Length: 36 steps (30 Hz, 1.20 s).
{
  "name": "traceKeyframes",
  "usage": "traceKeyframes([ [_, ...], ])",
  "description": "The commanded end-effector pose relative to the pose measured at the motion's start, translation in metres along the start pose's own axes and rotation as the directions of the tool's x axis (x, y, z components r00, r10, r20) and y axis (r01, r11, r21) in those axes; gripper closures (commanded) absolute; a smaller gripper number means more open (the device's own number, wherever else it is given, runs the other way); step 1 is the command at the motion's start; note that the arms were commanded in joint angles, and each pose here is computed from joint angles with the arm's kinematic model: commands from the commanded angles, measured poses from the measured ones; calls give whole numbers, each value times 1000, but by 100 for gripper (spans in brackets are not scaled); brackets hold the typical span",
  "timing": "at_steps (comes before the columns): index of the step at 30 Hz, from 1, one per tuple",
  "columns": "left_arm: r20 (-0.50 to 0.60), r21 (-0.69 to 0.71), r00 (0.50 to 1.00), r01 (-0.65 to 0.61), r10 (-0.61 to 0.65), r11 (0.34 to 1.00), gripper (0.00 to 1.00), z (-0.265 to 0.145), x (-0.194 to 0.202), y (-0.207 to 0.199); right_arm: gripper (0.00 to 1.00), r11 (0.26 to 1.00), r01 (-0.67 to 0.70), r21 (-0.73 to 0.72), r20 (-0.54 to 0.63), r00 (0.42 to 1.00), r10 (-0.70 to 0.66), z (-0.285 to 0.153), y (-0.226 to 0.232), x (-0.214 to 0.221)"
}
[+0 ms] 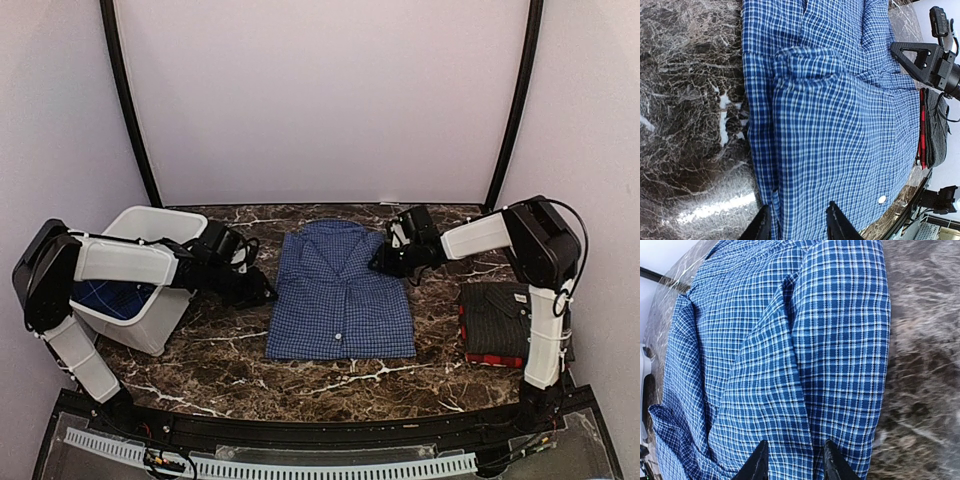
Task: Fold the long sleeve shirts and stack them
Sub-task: Smooth out the 2/3-rectangle-folded shirt at the center of the board.
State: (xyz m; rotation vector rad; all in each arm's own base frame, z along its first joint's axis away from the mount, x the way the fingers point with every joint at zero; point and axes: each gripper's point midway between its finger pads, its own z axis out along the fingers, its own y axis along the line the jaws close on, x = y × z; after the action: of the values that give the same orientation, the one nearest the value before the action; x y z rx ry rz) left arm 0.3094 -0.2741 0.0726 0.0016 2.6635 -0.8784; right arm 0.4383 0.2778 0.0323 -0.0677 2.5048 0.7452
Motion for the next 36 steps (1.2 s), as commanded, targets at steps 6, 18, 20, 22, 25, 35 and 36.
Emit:
traceKeyframes([
  [6, 6, 44, 1000, -15, 15, 999, 63, -2, 5, -15, 63, 996, 28, 88, 36, 999, -31, -33, -9, -19],
  [18, 83, -88, 993, -71, 79, 994, 63, 27, -49, -9, 60, 997, 78, -3, 77, 994, -78, -54, 27, -40],
  [20, 81, -80, 993, -74, 80, 994, 63, 32, -53, -10, 60, 996, 85, -8, 66, 994, -85, -49, 29, -37],
  [22, 63, -89, 995, -71, 77, 993, 63, 42, -52, -5, 59, 996, 87, -16, 62, 994, -86, -45, 31, -37],
  [25, 45, -60, 996, -69, 71, 996, 63, 50, -49, -7, 59, 996, 88, -22, 54, 995, -86, -37, 31, -37],
  [35, 64, -16, 997, -47, 48, 999, 82, 53, -52, -14, 60, 998, 68, -9, -11, 998, -69, 0, 14, -27],
  [36, 64, -11, 997, -49, 49, 999, 84, 53, -52, -15, 60, 998, 65, -7, -17, 998, -65, 2, 12, -26],
])
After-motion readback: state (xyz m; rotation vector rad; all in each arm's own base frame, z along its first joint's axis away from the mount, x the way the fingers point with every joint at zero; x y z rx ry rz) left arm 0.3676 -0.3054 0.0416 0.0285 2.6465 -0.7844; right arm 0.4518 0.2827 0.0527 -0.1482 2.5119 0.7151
